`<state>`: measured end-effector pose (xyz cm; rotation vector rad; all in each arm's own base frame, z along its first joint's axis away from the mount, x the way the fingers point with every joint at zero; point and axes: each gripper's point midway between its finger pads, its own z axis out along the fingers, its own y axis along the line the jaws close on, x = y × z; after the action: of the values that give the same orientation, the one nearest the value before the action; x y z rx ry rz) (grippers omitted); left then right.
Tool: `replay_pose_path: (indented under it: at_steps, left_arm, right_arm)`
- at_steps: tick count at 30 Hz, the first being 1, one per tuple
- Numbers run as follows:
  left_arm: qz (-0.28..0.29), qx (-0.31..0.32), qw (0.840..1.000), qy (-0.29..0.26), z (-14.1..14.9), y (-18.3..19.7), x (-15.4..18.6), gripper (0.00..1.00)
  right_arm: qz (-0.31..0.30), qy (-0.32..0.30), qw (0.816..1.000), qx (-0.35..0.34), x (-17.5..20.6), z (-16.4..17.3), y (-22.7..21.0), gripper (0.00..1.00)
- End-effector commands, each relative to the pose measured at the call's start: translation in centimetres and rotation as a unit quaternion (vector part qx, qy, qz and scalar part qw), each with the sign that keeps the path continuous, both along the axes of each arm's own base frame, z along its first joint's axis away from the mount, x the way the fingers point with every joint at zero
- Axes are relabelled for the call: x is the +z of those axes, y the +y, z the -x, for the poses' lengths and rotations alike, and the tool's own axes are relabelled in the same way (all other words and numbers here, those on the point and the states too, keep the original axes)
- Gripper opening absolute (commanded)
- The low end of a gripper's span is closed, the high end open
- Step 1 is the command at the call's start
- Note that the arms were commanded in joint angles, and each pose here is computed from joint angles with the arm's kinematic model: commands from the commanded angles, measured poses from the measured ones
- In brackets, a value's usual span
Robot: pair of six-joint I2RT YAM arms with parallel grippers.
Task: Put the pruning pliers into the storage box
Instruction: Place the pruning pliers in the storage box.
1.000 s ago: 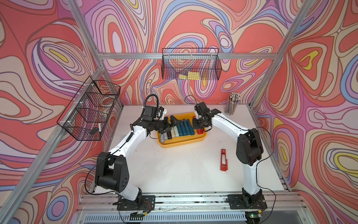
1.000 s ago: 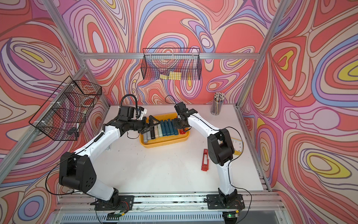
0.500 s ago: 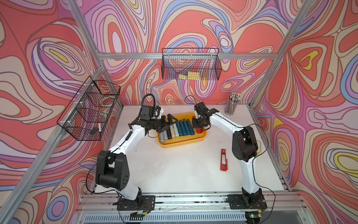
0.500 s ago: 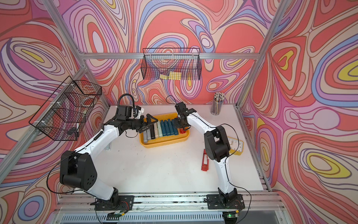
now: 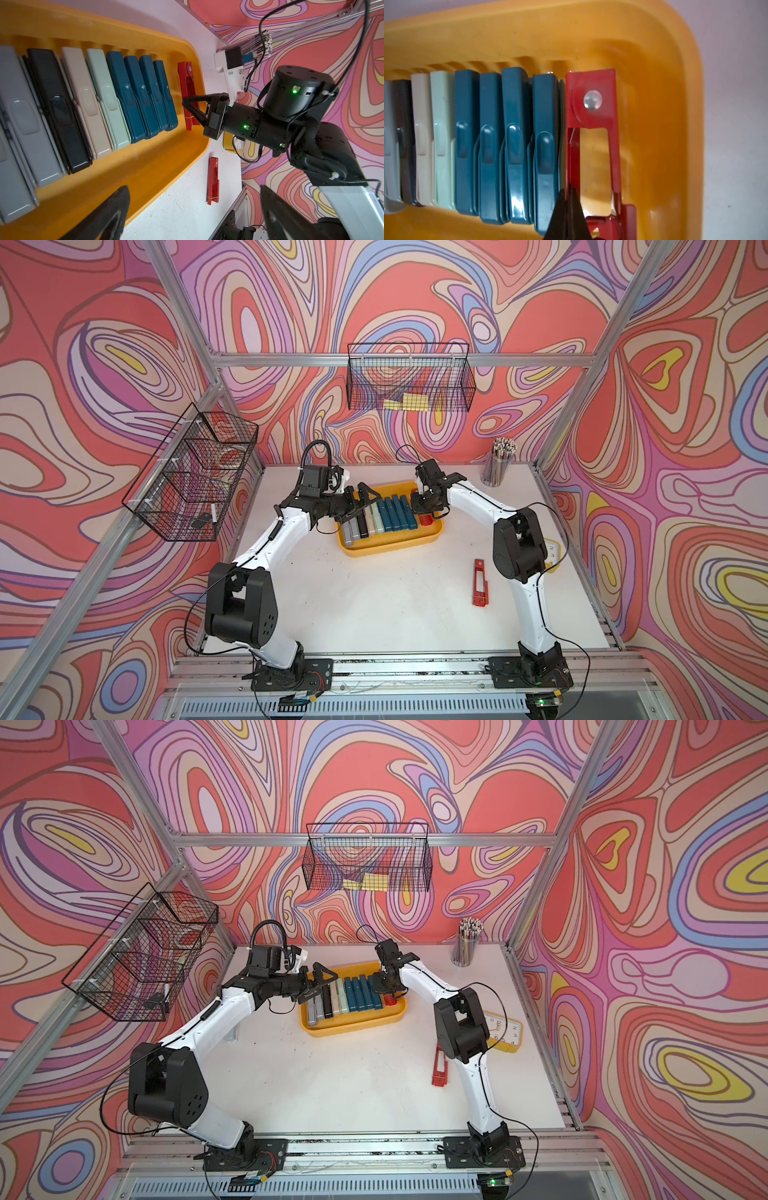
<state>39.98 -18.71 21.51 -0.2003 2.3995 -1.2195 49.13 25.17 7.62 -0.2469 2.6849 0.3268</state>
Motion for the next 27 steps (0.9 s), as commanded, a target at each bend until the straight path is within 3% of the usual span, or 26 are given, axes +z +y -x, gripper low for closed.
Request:
replay_pose_path:
  at_steps: [1,27]
  left_arm:
    - [0.004,0.004,1.000,-0.004,-0.5,0.2,-0.2,0.99]
    - [0.007,0.009,1.000,-0.002,0.2,1.0,-0.4,0.99]
  right_arm:
    - [-0.004,-0.008,1.000,0.001,-0.1,-1.0,0.2,0.00]
    - [0.016,-0.003,1.000,-0.006,-2.2,-1.8,-0.1,0.00]
